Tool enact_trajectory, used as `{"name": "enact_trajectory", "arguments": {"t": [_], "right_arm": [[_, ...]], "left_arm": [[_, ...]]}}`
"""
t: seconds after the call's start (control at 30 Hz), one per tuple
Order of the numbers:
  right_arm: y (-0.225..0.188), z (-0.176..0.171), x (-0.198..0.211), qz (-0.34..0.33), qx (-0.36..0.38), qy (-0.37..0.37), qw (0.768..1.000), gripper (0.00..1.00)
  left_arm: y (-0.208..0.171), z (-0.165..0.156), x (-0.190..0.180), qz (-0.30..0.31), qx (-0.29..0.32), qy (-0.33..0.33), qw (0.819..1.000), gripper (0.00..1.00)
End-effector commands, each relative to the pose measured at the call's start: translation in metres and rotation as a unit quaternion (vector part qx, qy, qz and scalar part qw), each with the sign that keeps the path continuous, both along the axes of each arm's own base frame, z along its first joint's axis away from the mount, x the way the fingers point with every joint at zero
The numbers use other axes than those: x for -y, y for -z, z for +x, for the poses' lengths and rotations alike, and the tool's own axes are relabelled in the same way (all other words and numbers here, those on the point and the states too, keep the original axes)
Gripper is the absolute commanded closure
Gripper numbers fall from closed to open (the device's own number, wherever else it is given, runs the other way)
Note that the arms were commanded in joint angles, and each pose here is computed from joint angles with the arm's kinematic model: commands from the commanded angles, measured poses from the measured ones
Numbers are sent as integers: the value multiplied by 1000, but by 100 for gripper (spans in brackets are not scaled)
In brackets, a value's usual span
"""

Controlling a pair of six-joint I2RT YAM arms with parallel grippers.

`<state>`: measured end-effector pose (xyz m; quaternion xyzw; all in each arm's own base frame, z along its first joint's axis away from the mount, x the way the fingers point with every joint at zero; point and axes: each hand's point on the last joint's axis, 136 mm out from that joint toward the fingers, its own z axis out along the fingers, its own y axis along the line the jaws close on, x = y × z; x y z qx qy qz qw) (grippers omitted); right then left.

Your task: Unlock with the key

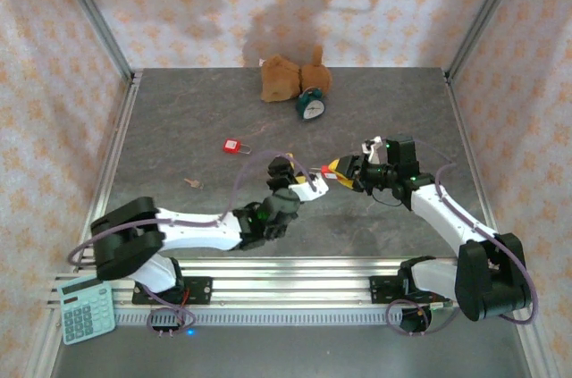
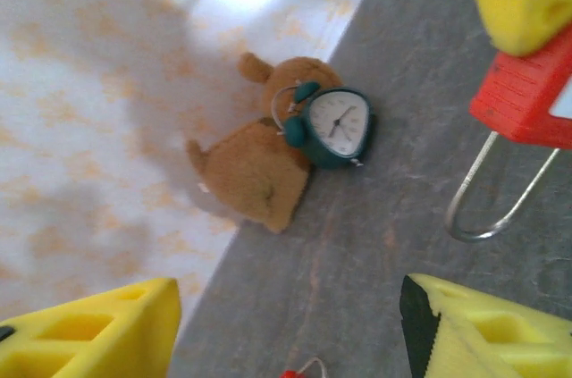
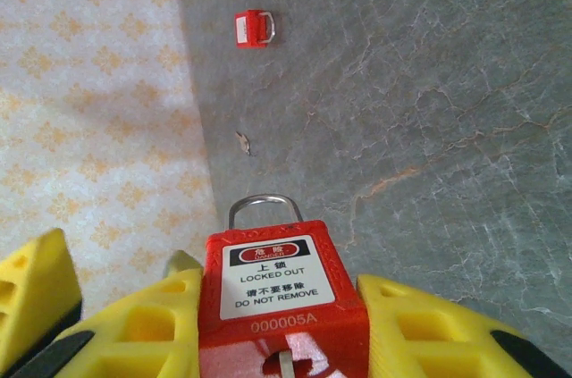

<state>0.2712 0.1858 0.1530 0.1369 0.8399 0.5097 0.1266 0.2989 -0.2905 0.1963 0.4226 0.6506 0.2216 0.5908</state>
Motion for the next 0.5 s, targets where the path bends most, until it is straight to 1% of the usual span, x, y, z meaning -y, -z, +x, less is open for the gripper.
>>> {"name": "enact_trajectory", "arguments": {"t": [0.0,0.07,0.17,0.23,0.27,0.3,0.4,0.47], "right_arm": [[-17,5,1,0,39,0,999,73],[-16,5,2,0,38,-1,999,73],[-16,4,1,1,37,-2,999,73],[-16,2,1,3,36,-4,999,73],[-15,2,1,3,35,-5,999,73],[-15,1,1,4,36,-6,999,73],[-14,-1,0,5,34,-8,999,73],[-14,-2,-1,4,35,-12,999,73]], "left_arm": [[38,-14,-8,-51,-173,35,983,35],[35,-17,-6,-77,-207,60,973,36],[27,-18,-3,-121,-259,92,954,38],[22,-20,0,-149,-307,123,932,37],[21,-19,1,-159,-321,131,924,37],[20,-19,3,-162,-332,140,919,37],[21,-22,12,-142,-342,178,912,37],[22,-24,18,-140,-347,199,906,37]]}}
